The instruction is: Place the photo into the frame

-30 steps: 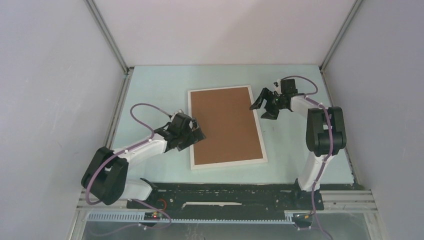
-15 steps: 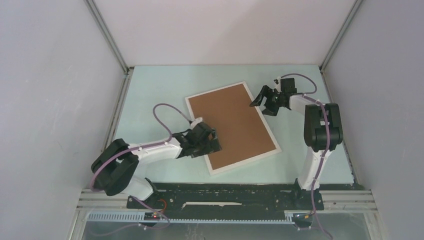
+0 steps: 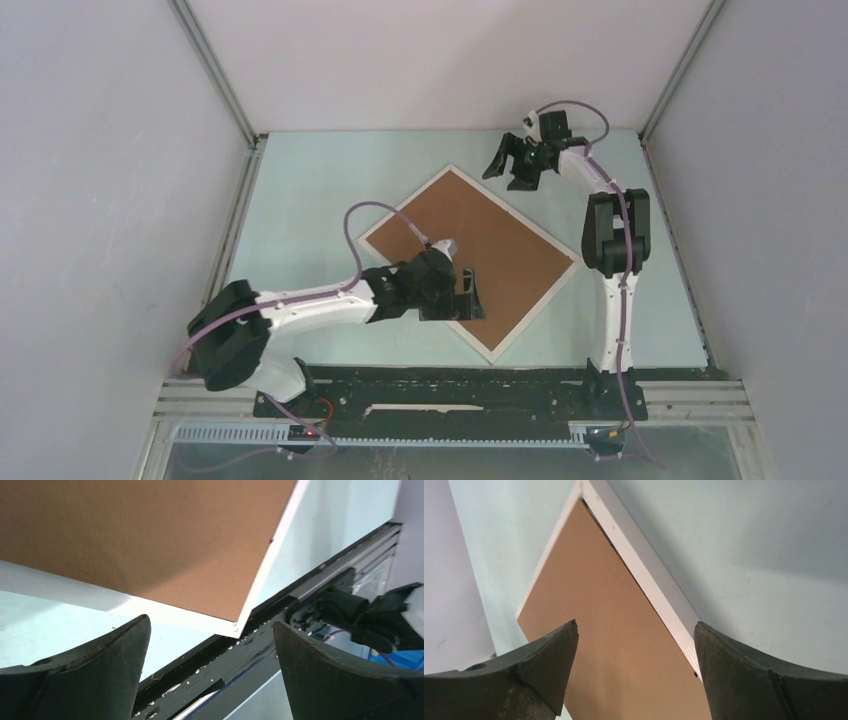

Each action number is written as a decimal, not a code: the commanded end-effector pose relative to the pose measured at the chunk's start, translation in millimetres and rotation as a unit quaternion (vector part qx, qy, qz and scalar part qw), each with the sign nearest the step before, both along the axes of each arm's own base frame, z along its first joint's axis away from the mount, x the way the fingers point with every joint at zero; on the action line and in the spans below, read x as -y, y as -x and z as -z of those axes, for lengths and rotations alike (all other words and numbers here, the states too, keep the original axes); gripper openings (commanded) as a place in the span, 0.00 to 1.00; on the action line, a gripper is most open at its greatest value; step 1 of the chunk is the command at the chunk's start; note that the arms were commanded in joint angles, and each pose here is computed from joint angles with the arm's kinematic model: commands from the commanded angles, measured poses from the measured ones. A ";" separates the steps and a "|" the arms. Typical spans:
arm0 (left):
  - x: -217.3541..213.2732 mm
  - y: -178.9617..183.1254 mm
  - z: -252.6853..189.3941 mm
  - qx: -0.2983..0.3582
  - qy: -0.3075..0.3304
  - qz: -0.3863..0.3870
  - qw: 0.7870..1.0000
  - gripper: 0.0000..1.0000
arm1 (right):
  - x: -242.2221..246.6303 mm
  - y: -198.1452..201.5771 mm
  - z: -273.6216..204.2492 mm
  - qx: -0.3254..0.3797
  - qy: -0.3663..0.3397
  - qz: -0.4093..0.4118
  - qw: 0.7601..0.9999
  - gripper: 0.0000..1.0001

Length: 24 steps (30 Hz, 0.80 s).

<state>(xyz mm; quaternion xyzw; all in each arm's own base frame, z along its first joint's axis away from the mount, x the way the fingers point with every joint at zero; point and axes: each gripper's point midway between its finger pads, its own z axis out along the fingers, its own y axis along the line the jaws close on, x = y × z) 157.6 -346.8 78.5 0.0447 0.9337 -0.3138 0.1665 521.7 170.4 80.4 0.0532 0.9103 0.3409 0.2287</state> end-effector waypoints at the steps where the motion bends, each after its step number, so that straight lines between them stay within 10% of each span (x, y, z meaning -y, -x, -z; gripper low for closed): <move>1: -12.8 -45.5 -89.6 0.126 0.053 -0.014 0.990 1.00 | 29.1 -11.2 -53.4 0.026 0.089 0.027 0.995 0.93; 11: -161.2 -190.7 -126.5 0.160 0.008 -0.244 0.956 1.00 | 47.8 84.6 -83.1 0.017 0.009 0.080 0.997 0.94; 24: -157.2 -282.6 -73.4 0.120 -0.092 -0.148 0.977 0.99 | 108.0 212.0 -30.0 -0.018 0.023 0.191 0.981 0.92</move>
